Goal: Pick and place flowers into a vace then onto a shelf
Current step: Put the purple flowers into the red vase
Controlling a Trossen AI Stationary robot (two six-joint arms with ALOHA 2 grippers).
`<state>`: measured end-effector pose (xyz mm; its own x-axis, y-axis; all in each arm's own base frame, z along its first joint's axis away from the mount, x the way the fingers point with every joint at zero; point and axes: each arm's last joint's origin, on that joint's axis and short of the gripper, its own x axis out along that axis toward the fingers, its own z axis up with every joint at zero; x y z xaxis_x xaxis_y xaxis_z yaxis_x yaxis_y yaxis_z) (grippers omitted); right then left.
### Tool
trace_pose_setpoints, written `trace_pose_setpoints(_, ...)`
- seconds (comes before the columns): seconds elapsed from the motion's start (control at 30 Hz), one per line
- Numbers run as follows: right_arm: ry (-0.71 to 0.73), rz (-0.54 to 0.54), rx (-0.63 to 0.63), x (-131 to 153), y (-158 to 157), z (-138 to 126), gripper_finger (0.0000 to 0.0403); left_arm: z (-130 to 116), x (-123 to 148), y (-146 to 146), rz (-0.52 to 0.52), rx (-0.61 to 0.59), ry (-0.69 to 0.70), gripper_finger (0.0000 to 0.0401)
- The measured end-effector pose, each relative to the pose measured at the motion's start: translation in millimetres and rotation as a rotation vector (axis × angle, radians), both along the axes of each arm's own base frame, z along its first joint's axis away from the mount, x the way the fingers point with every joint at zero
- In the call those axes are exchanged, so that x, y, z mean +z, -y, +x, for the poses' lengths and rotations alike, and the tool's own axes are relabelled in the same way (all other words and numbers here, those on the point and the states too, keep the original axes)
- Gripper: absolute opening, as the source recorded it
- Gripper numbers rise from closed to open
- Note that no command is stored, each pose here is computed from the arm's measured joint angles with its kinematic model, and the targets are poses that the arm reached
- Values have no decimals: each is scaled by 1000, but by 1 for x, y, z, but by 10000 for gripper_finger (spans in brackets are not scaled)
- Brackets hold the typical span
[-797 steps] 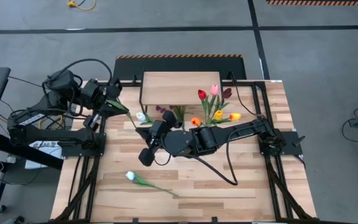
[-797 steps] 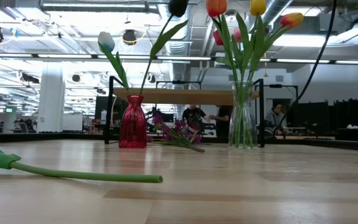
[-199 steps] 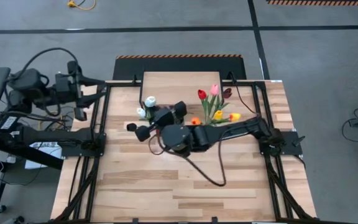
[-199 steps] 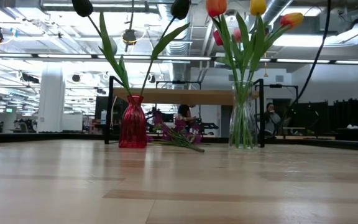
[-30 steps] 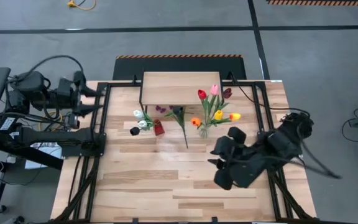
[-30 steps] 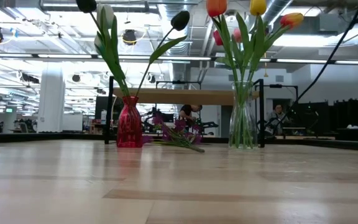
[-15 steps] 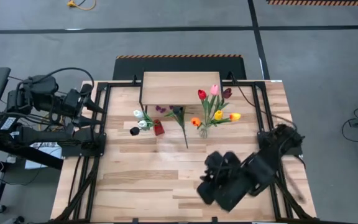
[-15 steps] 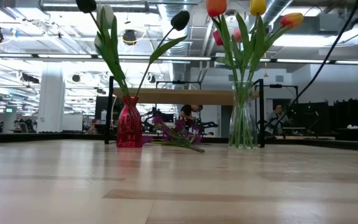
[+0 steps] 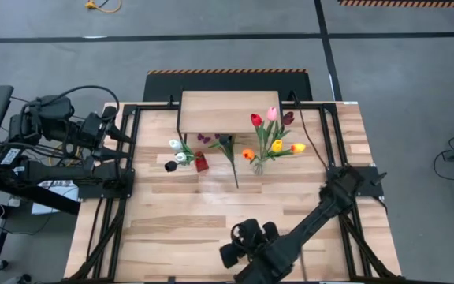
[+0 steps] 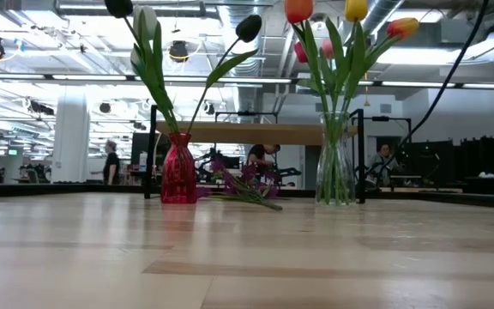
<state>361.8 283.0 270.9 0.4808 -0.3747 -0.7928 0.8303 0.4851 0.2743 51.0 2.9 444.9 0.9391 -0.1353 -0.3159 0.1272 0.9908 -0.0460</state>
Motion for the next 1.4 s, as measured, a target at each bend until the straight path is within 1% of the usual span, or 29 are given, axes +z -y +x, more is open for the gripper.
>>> trace_pose_setpoints(0.17,-33,-93,-167,-47,7,15,119,0,0,0,-4,10,-2,167)
trace_pose_setpoints(0.27,-46,-126,-255,-72,14,24,119,0,0,-1,10,28,-3,167)
trace_pose_setpoints(0.57,-149,-206,-356,-144,48,59,119,0,0,-3,34,114,-12,167)
trace_pose_setpoints(0.7,-185,-189,-387,-169,56,68,119,0,0,-4,46,127,-13,167)
trace_pose_setpoints(0.87,-205,-156,-400,-175,57,70,119,0,0,-4,42,138,-14,167)
trace_pose_setpoints(1.13,-231,-191,-368,-177,63,73,119,0,0,-4,43,139,-14,167)
trace_pose_setpoints(1.4,-234,-178,-388,-175,70,76,119,0,0,-4,43,139,-14,167)
